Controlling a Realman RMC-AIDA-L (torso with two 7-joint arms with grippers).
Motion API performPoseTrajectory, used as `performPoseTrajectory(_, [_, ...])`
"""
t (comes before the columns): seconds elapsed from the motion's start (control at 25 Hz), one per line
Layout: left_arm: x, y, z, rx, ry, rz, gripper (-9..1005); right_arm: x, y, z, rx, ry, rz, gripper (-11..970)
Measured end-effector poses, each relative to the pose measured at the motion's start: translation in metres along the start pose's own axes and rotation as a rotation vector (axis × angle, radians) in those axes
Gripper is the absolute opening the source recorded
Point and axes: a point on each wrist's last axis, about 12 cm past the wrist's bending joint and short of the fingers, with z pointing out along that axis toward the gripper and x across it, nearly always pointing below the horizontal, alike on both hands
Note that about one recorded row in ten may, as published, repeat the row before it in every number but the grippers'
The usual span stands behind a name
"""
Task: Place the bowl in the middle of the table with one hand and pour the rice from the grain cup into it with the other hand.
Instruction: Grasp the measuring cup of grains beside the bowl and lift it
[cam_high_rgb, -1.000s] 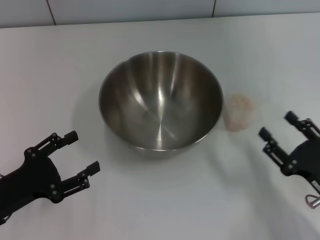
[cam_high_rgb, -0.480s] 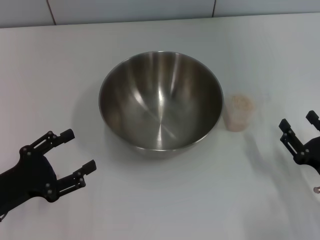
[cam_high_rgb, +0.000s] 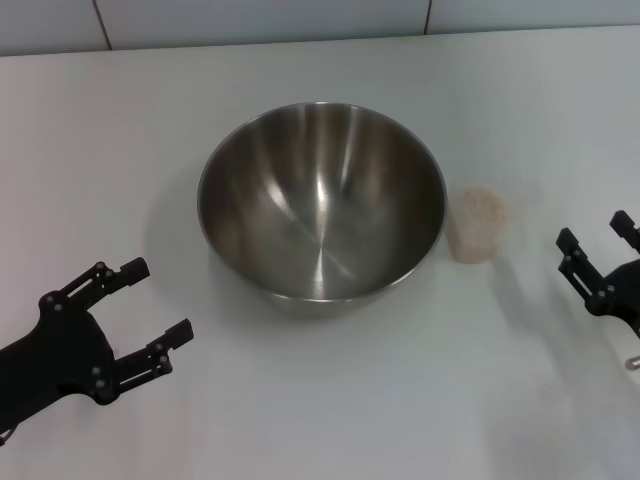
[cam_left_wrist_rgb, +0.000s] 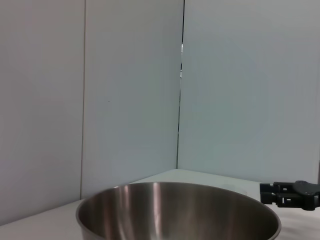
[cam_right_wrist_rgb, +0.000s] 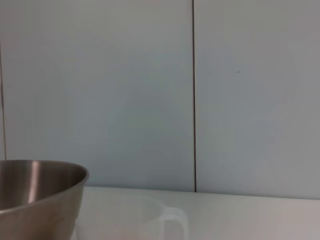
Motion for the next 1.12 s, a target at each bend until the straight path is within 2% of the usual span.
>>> performPoseTrajectory(0.32, [0.0, -0.002, -0.001, -0.001, -0.012, -0.005, 844, -0.003, -0.001, 0.023, -0.028, 0.019, -0.02, 686])
performPoseTrajectory(1.12, [-0.001, -0.002, -0.001, -0.026, -0.033, -0.008, 844, -0.012, -0.002, 0.06, -0.069, 0.042, -0.066, 686])
